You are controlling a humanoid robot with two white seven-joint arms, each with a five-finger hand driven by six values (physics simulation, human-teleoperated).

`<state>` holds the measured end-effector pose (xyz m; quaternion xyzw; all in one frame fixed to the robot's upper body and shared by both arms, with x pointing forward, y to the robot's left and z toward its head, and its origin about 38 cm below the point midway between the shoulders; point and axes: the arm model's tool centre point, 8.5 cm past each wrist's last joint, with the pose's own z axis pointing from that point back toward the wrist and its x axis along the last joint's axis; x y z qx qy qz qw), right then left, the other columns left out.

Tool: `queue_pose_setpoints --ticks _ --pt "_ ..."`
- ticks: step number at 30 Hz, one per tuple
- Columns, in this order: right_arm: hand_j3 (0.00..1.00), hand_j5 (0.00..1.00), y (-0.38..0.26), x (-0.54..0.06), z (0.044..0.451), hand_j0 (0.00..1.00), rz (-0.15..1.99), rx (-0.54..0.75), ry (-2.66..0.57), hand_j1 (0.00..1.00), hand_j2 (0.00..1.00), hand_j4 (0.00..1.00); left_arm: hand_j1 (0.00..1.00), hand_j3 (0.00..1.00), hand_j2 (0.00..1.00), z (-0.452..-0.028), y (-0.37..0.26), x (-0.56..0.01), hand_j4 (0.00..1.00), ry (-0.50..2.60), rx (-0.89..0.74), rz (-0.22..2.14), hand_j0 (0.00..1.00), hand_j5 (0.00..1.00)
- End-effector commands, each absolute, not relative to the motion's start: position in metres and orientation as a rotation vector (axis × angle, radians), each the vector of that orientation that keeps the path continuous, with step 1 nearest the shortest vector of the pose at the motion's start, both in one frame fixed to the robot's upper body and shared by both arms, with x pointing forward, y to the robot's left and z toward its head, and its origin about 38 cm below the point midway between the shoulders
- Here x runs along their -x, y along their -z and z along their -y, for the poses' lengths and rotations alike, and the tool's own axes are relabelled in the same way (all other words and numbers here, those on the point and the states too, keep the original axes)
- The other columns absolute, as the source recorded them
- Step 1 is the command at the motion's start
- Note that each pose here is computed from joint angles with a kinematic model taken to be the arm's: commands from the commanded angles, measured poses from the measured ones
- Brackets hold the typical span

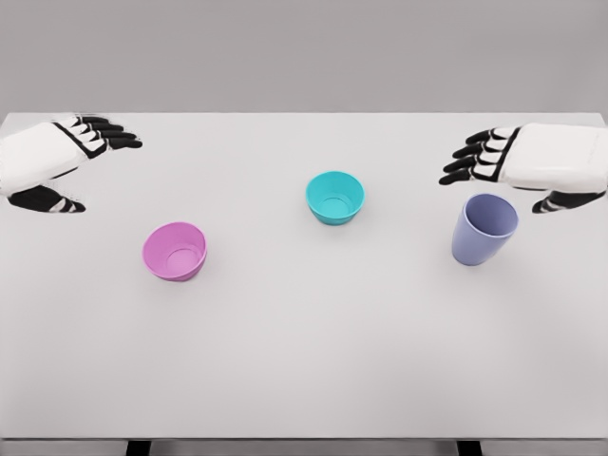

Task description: Stacking bowl and cup with both arms

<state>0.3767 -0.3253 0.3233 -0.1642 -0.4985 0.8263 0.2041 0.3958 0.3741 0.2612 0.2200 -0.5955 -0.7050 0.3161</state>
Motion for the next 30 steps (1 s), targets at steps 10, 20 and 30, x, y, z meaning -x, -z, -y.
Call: queue_pose_setpoints --ticks 10,20,30 --pt "1.00 1.00 -0.316 -0.377 0.325 1.00 1.374 0.433 -2.305 1.00 1.00 1.00 1.00 1.00 1.00 -0.298 -0.239 -0.402 1.00 2.128 -0.230 1.471 1.00 1.00" --pt "1.00 1.00 -0.298 -0.385 0.338 1.00 1.286 0.441 -2.301 1.00 1.00 1.00 1.00 1.00 1.00 -0.294 -0.244 -0.407 1.00 2.222 -0.294 1.406 1.00 1.00" --pt "1.00 1.00 -0.300 -0.383 0.333 1.00 1.296 0.439 -2.314 1.00 1.00 1.00 1.00 1.00 1.00 -0.293 -0.235 -0.403 1.00 2.321 -0.255 1.292 1.00 1.00"
